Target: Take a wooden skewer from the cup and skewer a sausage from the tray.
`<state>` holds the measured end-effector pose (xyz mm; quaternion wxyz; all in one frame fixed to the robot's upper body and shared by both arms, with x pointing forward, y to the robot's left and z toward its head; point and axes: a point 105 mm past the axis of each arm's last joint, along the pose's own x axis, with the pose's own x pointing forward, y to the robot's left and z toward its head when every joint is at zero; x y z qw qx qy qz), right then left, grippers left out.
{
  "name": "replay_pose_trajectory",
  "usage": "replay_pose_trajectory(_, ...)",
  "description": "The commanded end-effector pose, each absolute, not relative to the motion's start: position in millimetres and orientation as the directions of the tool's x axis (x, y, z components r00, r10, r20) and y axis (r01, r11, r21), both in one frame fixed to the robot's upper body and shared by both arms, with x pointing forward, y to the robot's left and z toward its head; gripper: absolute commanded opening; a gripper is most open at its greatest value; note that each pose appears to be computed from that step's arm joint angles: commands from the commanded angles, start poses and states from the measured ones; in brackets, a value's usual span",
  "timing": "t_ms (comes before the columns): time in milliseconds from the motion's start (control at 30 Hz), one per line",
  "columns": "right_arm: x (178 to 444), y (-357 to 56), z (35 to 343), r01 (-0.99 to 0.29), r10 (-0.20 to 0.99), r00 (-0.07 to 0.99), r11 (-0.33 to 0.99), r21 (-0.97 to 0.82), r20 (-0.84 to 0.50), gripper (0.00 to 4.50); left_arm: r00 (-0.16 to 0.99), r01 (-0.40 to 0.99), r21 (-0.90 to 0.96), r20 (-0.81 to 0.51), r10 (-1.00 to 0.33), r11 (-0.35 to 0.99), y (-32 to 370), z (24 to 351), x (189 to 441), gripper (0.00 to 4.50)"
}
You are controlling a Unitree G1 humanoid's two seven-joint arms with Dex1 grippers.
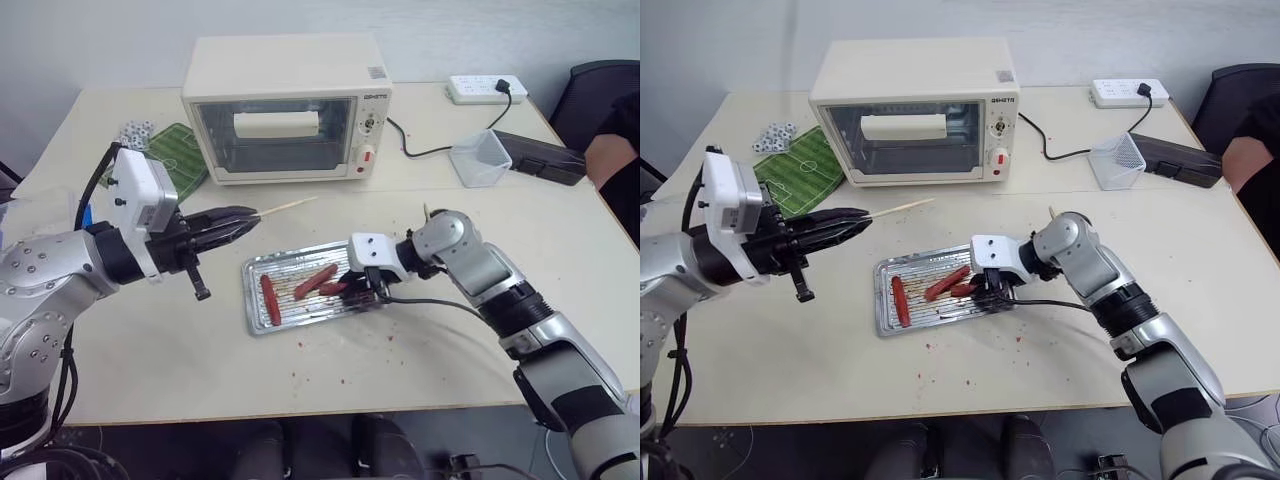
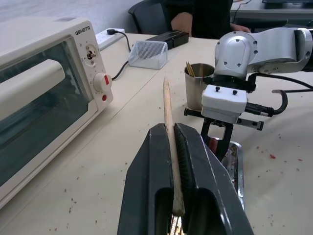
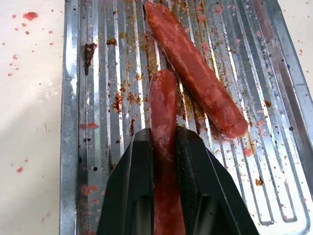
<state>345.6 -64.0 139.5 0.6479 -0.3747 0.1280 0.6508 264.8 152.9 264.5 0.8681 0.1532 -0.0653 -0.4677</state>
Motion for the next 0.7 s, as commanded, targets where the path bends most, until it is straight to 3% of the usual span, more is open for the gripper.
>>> replay_pose_trajectory(33, 343, -62, 152, -0.932, 0.771, 0.124, -0.125, -0.34, -0.625, 0.59, 0.545, 0.784, 0.359, -0.009, -0.838, 0.506, 152, 271, 264, 0.0)
replay_pose_trajectory(200, 332, -59, 188, -0.935, 0.813, 0.104, -0.115, -0.335, -0.572, 0.59, 0.519, 0.817, 0.319, -0.041, -0.854, 0.481, 156, 267, 263, 0.0)
replay_pose_trajectory(433, 296, -78, 259, -0.952, 0.859, 0.042, -0.121, -0.283, -0.51, 0.59, 0.414, 0.889, 0.283, -0.162, -0.896, 0.36, 157, 259, 248, 0.0)
replay_pose_trajectory(700, 277, -93, 278, -0.963, 0.858, 0.035, -0.109, -0.248, -0.513, 0.59, 0.324, 0.924, 0.278, -0.202, -0.924, 0.263, 150, 261, 241, 0.0)
